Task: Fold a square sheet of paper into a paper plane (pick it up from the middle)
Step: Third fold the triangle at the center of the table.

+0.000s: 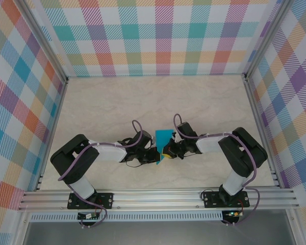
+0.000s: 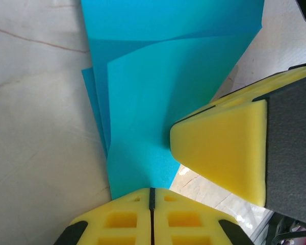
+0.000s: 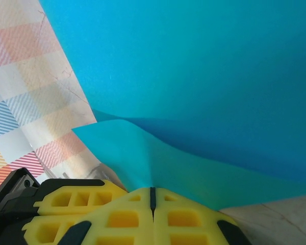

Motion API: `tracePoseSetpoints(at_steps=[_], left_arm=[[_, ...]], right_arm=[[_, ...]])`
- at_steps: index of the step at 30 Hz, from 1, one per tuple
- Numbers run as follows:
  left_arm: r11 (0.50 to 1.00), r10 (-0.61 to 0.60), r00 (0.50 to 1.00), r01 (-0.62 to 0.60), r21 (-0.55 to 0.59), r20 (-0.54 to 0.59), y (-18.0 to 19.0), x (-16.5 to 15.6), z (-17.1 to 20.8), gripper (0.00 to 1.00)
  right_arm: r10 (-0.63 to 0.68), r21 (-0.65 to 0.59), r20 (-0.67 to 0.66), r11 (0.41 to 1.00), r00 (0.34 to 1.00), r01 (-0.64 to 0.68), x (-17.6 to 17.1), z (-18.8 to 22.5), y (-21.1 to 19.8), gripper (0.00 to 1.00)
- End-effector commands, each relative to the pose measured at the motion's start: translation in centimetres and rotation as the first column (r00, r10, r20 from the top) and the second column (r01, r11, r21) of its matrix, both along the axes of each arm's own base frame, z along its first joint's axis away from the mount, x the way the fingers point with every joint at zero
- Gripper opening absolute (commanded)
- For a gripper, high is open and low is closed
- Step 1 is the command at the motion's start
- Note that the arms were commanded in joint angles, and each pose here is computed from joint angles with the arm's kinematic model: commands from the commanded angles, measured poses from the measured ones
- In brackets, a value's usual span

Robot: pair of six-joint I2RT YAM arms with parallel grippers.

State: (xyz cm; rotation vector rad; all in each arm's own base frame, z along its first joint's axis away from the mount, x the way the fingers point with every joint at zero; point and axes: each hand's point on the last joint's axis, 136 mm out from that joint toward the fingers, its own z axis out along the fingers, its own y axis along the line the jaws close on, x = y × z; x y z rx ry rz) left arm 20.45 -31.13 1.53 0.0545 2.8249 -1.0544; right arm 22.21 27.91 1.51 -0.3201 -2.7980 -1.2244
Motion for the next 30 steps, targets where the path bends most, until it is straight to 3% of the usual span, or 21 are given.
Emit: tracePoseSetpoints(at_steps=[1,12,19,22,30], left_arm=[[0.972,0.030,0.995,-0.008,0.233,-0.092,4.5,-2.5,-5.0,0.06],[0.972,0.023,0.995,0.001,0.234,-0.099,4.5,-2.6,-5.3,0.05],[0.972,0.019,0.995,0.005,0.236,-0.099,4.6,-2.7,-5.3,0.05],[0.974,0.012,0.995,0.011,0.228,-0.096,4.4,-2.6,-5.2,0.06],[0.979,-0.005,0.997,0.022,0.204,-0.081,3.5,-2.3,-4.4,0.06]], right_arm=[[-0.086,-0.105,0.013,0.991,0.996,0.087,1.5,-2.5,-3.0,0.00],[-0.153,-0.108,0.106,0.980,0.982,0.165,5.7,-1.7,-6.5,0.01],[-0.142,0.026,0.183,0.990,0.973,0.140,8.3,2.5,-7.3,0.01],[-0.115,0.069,0.194,0.992,0.974,0.103,7.6,4.8,-6.4,0.03],[-0.041,0.052,0.169,0.998,0.985,0.033,4.2,5.3,-2.9,0.05]])
